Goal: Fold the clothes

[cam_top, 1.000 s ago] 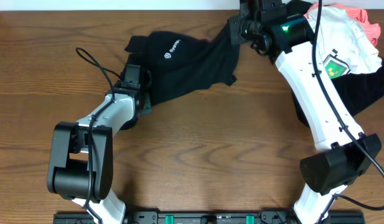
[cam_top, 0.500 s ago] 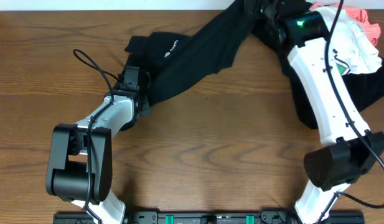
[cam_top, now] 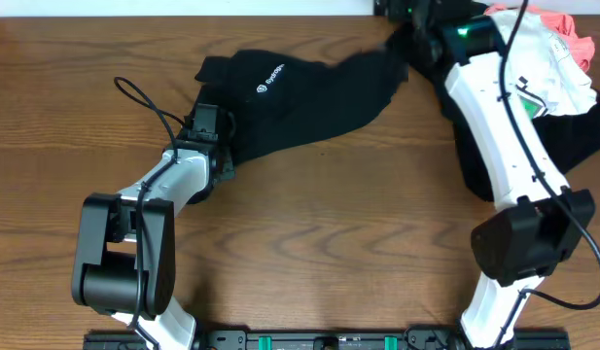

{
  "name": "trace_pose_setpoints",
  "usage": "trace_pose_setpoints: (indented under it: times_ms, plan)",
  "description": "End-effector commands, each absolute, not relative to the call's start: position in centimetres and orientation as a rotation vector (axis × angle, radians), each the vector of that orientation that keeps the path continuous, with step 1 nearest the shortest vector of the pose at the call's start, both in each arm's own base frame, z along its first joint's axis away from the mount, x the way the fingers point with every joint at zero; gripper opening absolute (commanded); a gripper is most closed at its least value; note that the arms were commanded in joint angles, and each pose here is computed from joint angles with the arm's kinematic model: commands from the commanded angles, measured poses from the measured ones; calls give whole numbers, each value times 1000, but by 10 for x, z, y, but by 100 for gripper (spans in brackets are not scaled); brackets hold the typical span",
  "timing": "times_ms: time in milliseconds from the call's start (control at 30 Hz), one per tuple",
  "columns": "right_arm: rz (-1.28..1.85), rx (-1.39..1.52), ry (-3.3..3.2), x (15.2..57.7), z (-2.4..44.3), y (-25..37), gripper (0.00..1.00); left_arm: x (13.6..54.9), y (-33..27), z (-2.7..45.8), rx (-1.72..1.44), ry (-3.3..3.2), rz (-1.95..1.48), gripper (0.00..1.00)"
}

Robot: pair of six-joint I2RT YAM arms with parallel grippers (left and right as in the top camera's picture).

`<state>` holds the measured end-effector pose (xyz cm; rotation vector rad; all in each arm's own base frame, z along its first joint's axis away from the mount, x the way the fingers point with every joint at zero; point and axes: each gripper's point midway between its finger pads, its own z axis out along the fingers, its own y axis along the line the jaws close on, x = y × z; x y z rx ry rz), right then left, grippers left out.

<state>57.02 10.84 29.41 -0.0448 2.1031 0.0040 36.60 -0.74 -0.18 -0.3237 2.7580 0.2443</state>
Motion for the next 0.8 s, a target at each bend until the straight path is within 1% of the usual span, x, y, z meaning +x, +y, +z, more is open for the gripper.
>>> trace_pose_setpoints:
  times_ms: [0,67,133,167,267,400,467,633,700,767]
  plan:
    - [98,-51,2224,551,276,111,99,345,4,-18,-356,2817,303,6]
    - [179,-15,2368,527,251,117,99,345,4,-18,-356,2817,303,6]
    - [234,-34,2487,505,232,123,94,345,4,-18,-356,2817,303,6]
    - [250,-51,2557,492,218,128,93,345,4,-18,-356,2817,303,6]
    - [243,-96,2644,474,194,137,93,346,4,-18,-356,2817,303,6]
    - [246,-173,2762,445,149,159,93,345,4,-18,-356,2818,302,6]
    - [308,-204,2808,431,126,173,90,345,4,-18,-356,2818,302,6]
    - [399,-255,2807,419,84,194,82,345,3,-19,-355,2820,292,5]
    - [411,-265,2767,423,75,200,79,345,0,-19,-353,2826,269,6]
    - [434,-248,2721,430,70,206,79,345,-2,-20,-352,2830,254,6]
